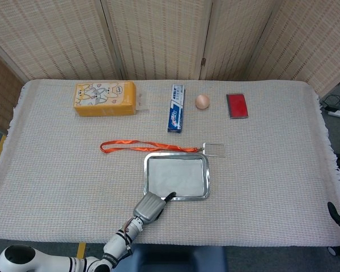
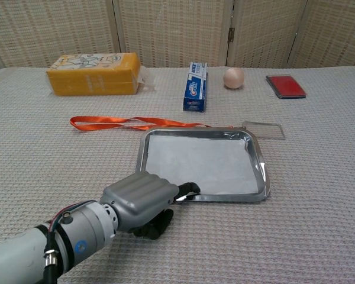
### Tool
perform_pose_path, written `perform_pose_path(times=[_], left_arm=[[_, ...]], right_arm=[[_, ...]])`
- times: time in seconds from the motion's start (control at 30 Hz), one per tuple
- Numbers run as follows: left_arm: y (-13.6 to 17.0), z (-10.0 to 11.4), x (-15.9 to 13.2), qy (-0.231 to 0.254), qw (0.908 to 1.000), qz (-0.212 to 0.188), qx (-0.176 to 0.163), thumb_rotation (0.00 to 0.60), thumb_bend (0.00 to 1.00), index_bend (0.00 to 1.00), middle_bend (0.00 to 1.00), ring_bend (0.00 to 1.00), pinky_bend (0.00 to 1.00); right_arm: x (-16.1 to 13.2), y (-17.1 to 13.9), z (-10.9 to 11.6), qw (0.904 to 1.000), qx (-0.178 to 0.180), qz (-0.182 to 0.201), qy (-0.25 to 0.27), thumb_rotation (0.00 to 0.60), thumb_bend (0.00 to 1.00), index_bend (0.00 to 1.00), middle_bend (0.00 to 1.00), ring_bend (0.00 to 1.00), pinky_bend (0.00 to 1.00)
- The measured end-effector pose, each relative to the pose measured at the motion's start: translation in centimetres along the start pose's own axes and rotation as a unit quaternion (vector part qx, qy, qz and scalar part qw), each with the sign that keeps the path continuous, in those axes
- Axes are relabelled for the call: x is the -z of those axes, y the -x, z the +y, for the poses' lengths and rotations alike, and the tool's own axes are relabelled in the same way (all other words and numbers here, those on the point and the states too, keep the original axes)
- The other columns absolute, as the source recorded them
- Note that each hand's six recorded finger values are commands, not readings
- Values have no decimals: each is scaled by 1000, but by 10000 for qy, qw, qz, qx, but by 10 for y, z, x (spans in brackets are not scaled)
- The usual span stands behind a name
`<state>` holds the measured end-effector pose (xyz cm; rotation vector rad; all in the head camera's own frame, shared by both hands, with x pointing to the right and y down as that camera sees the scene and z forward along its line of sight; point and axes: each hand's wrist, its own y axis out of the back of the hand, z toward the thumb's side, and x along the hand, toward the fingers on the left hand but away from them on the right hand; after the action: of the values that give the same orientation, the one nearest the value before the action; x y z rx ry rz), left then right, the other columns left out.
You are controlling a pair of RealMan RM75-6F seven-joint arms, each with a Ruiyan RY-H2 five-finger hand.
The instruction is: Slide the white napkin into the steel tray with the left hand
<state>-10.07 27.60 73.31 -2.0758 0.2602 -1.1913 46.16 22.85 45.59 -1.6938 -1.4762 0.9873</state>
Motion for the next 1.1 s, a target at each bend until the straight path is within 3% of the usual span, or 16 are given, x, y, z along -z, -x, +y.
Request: perform_pose_path(times=[0.13,0.4,0.77,0.83,0.9,0.97,1.03,1.1], left_arm=[[-1,4,-3,35,9999,-20,-127,600,806,85,1000,1000,1000],[-1,23,-1,43,9970,12,-779,600,805,35,1000,1000,1000],[13,39,6,109,9953,69,-962,600,805,60,1000,1000,1000],[20,45,15,91,9944,137,-1047,600,758,65,1000,995,987],[31,52,29,89,9928,262,-1168,600,634,71,1000,928,894],[45,58,47,138,9904,434,-1305,600,530,67,939,780,717],[59,62,65,185,9883,590,-1394,600,437,47,691,538,467],[79,66,89,205,9857,804,-1466,600,384,34,489,360,311]], right_arm=[[0,-1,0,10000,-20,0,12,600,383,0,0,0,0],[-1,-1,-3,9999,-101,-10,82,600,384,0,0,0,0],[-2,-1,5,9999,84,48,75,600,384,0,0,0,0],[-2,-2,4,9999,57,67,68,600,384,0,0,0,0],[-3,-3,2,10000,-1,71,51,600,383,0,0,0,0],[-3,-3,-1,10000,-50,78,36,600,384,0,0,0,0],[-5,-4,-4,9999,-98,110,20,600,383,0,0,0,0],[-8,-5,-6,9998,-122,147,-10,600,383,0,0,0,0]])
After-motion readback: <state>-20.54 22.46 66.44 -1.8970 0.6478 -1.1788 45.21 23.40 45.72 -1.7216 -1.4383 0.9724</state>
